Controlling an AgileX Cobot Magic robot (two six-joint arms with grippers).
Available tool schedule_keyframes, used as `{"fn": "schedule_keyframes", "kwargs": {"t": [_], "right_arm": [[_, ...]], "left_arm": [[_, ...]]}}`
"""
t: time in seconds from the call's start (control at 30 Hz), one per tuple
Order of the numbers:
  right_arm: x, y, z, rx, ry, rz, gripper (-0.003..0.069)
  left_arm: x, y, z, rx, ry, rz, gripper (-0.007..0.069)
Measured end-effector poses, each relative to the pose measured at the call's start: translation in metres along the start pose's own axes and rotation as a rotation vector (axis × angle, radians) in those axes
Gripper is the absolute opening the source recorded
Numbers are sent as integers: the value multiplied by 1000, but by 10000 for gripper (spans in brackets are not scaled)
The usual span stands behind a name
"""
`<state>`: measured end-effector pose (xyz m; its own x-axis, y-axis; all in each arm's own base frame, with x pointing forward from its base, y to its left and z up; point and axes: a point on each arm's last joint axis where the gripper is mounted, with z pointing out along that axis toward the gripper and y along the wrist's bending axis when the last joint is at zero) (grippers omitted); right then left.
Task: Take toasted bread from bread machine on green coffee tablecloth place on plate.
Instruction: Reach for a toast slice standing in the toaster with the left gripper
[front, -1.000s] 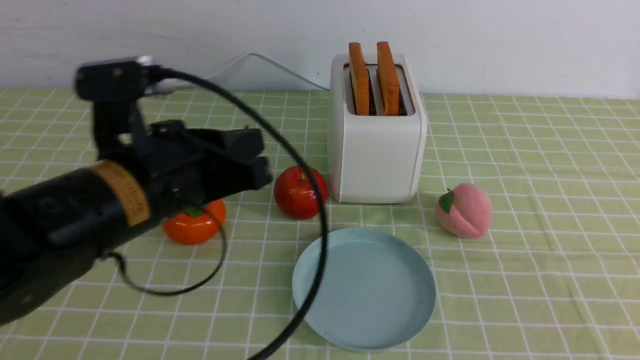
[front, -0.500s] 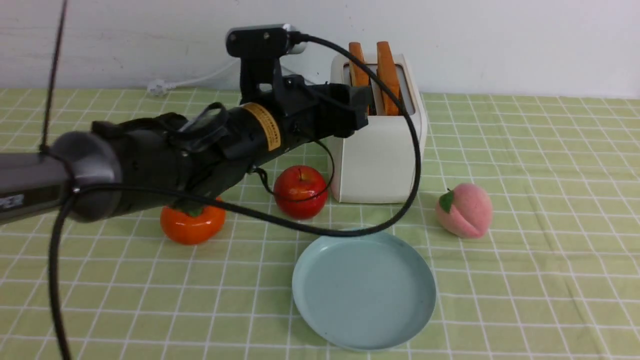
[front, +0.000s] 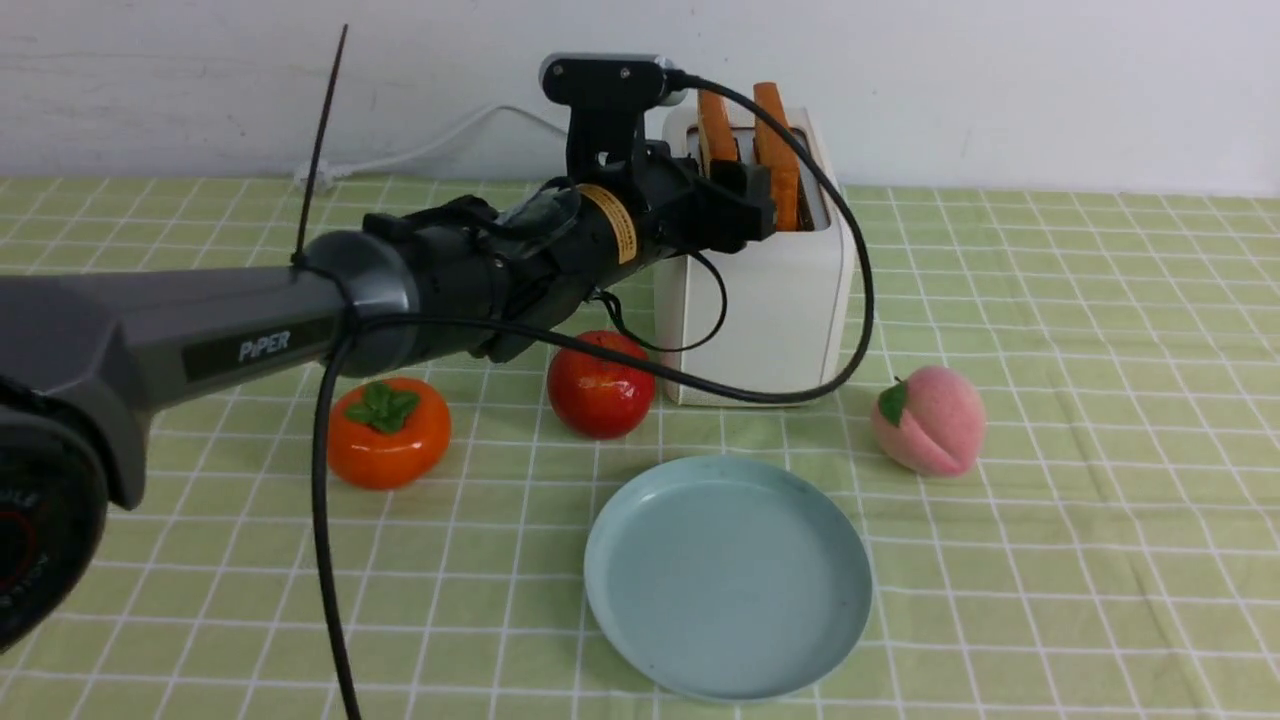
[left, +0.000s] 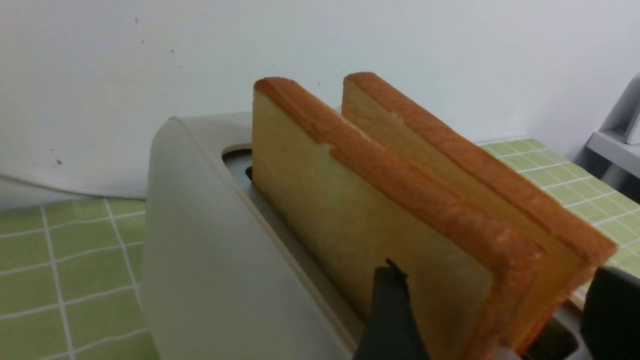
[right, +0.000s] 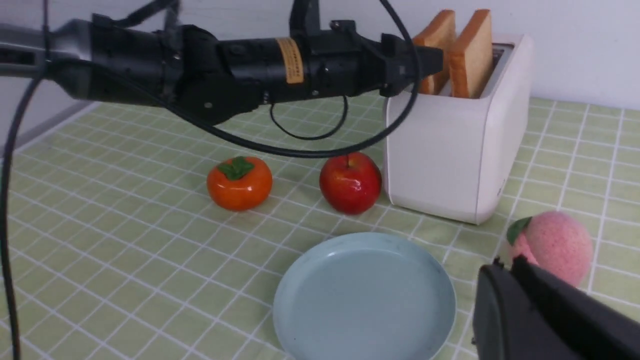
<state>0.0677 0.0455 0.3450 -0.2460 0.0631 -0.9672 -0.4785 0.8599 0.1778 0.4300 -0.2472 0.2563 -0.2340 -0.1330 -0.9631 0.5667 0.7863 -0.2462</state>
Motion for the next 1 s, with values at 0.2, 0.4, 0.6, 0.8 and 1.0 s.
{"fn": "schedule_keyframes", "kwargs": {"t": [0.2,0.4,0.6,0.8,1.0], "right_arm": [[-3,1,0,-15,-29,-11,31],[-3,1,0,-15,-31,-13,31],[-3,1,0,-16,-34,-10,35],[-3,1,0,-16,-34,-10,39],[-4,2,0,-20,-41,0,18]], "left_arm": [[0,6,14,-47,28,1,389],[-1,7,20,-52,24,1,248],[-1,7,20,-56,29,2,89],[-18,3,12,-70,19,5,89],[-84,-12,-31,-147,-4,45,89]]}}
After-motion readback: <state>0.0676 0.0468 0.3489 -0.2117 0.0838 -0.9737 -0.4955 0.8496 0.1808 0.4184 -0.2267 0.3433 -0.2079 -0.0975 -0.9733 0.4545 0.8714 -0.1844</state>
